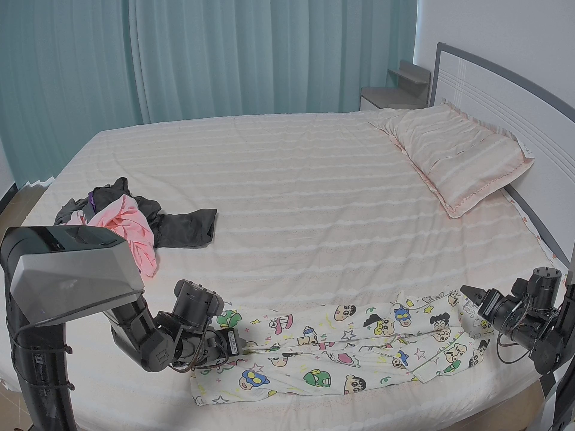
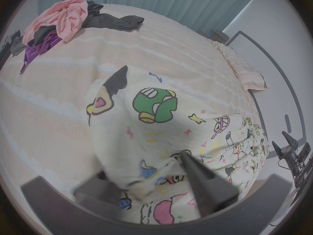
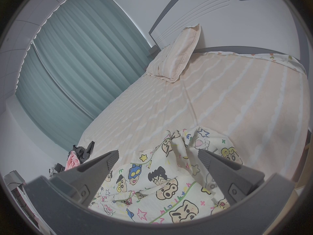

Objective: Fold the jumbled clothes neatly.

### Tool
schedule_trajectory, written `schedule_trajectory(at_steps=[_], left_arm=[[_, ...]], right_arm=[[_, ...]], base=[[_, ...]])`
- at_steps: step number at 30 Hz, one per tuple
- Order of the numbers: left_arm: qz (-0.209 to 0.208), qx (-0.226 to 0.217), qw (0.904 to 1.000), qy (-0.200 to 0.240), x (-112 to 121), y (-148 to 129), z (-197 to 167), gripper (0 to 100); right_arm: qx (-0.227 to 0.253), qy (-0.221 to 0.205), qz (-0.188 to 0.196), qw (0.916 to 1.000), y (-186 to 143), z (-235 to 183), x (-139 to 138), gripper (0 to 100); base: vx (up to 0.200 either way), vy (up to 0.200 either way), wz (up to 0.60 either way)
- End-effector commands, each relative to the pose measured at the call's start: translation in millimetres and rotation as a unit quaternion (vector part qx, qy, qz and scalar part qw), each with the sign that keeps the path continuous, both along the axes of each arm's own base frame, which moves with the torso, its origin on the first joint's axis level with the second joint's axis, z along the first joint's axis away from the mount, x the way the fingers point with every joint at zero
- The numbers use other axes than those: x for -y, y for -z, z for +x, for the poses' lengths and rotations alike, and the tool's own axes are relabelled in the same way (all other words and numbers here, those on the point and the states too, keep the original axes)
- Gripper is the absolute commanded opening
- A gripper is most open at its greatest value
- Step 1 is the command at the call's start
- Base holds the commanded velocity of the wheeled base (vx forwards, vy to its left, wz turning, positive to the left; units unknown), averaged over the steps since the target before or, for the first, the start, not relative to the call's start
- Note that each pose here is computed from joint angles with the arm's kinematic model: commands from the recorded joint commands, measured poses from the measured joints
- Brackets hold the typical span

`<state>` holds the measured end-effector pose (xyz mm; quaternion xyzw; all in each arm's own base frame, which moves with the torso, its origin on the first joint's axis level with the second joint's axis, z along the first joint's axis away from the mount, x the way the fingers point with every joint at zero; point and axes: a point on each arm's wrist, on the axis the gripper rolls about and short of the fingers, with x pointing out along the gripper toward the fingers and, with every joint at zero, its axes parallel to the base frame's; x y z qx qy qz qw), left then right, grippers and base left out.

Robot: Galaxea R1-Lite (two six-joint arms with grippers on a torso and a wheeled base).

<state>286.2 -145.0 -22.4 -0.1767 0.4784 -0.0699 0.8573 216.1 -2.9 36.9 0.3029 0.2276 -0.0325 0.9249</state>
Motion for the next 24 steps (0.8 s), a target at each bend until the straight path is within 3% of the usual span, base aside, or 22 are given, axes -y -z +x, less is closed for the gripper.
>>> schedule_trajectory(at_steps=[1, 14, 24], left_arm=[[0.004, -0.003, 1.0, 0.001, 2, 4, 0, 0], [0.005, -0.001, 0.9999, -0.012, -6, 0, 0, 0], [-0.006, 0.013, 0.9986, -0.05, -33, -23, 4, 0]], right_arm=[[-0.007, 0.0, 0.0, 1.0, 1, -4, 0, 100], [-0.007, 0.002, 0.0, 1.0, 1, -4, 1, 100], [-0.005, 0.002, 0.0, 1.0, 0, -4, 1, 100]], base=[[0.0, 0.0, 0.0], [0.0, 0.0, 0.0], [0.0, 0.0, 0.0]])
